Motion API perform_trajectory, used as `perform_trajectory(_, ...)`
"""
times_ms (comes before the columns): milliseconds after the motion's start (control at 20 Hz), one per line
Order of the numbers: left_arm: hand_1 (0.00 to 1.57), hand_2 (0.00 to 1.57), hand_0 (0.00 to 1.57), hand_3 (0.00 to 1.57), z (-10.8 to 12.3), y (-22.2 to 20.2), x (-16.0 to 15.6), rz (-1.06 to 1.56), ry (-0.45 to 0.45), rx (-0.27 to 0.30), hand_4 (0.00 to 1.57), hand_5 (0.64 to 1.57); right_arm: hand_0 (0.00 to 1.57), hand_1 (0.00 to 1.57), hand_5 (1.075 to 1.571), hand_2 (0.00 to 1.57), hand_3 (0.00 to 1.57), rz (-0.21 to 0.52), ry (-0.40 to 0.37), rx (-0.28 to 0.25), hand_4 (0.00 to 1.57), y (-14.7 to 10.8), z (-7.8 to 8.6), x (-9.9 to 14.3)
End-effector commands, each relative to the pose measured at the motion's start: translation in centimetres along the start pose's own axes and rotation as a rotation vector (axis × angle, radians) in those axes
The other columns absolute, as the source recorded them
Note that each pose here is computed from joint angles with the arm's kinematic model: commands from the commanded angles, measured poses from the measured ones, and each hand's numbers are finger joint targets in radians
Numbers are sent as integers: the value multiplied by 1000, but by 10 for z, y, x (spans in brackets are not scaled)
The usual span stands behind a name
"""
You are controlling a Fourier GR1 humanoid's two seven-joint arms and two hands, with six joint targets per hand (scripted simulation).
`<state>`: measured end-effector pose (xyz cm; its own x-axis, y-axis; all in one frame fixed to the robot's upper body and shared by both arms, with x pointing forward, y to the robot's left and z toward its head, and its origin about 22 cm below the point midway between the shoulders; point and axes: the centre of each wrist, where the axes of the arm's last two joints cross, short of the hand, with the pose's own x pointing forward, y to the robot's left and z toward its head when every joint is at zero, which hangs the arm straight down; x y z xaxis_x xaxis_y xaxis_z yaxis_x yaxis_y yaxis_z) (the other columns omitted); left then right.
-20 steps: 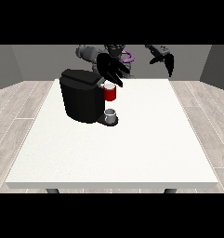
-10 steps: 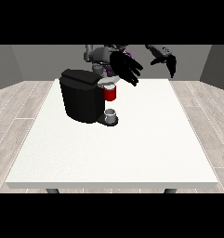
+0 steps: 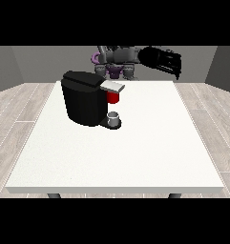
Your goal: Insert the coffee pod into the coffee machine and close the lid
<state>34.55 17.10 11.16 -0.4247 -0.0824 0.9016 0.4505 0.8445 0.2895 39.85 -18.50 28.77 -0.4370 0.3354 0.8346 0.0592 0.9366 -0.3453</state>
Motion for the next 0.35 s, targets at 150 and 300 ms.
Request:
perform_trajectory(150,0,0,0,0,28,23,-22,30,99,126,266,1571,0,0,1571,0,0,-86,-107,171,181,72,26,-20)
perform_trajectory(300,0,0,0,0,58,24,-43,56,146,161,266,1571,0,0,1571,0,0,-160,-87,219,259,93,43,-40)
